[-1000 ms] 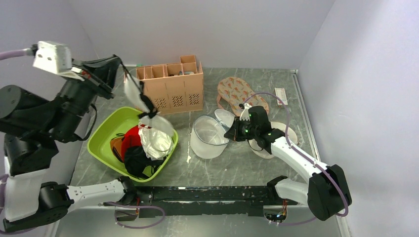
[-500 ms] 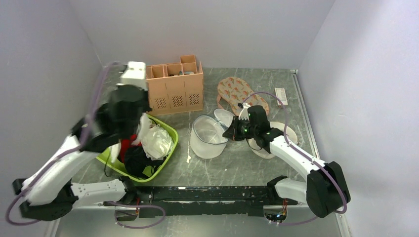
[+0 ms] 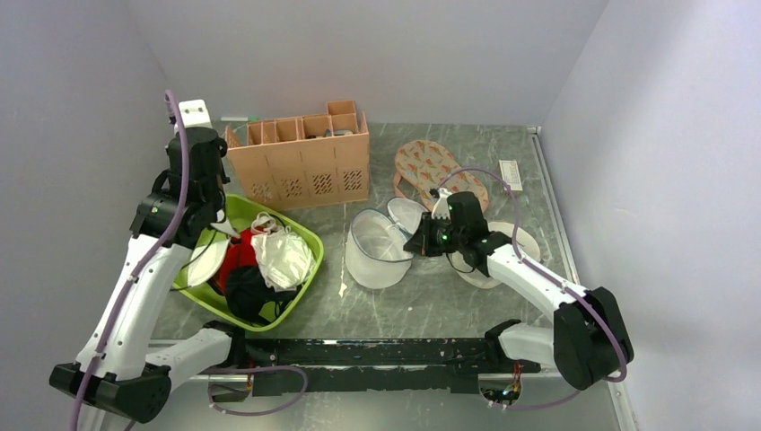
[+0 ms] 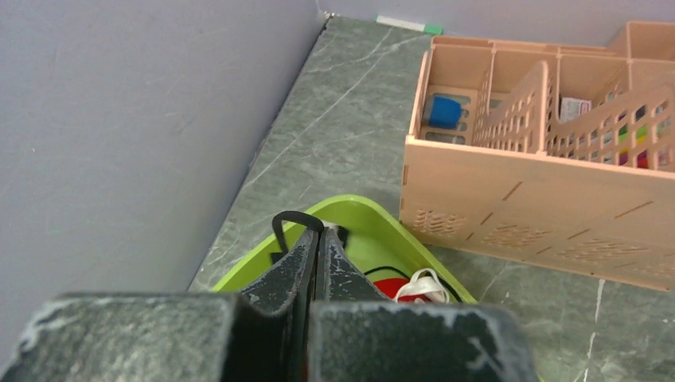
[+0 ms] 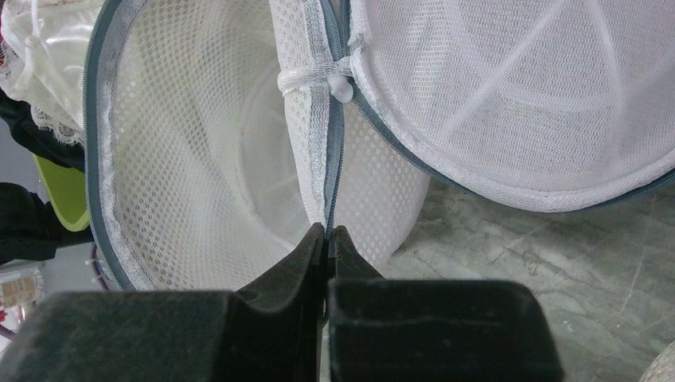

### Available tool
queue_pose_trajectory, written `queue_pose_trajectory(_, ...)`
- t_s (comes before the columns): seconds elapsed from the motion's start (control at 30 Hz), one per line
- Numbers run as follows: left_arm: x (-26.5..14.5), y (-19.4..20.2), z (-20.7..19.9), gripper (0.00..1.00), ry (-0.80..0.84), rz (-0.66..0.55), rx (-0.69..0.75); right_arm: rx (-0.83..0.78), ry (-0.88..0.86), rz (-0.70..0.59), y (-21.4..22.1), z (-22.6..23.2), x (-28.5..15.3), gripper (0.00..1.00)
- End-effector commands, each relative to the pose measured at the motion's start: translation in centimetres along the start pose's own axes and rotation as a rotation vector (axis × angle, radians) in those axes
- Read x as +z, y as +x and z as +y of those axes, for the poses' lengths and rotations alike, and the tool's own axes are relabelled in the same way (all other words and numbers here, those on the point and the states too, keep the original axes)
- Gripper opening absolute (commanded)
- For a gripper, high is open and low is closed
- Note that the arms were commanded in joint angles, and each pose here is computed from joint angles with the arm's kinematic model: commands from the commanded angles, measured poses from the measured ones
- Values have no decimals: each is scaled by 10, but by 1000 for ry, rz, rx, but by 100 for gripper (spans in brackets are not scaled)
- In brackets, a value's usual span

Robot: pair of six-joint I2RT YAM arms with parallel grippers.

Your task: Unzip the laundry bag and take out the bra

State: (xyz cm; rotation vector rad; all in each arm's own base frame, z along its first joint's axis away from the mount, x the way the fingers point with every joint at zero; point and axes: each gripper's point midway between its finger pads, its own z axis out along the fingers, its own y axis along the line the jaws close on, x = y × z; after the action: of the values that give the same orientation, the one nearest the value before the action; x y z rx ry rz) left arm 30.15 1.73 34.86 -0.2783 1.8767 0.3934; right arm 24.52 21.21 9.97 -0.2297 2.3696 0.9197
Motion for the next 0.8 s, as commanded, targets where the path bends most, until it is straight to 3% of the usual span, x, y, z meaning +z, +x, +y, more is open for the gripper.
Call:
queue_pose_trajectory(0.0,7,1,8,7,-1,-23,-60,-30,-13,-26,-9,7,-2,0)
queue_pose_trajectory(0.17,13,44,32,7,-137,76,-146,-39,-7,-9,-9,5,0,0)
queue_pose_trajectory(0.47,6,148,15,7,-171,238,-562,-28,-27,-5,-5,7,3,0)
queue_pose_trajectory(0.77,15,238,10,7,-315,386,-784,-45,-8,-13,-8,6,-3,0)
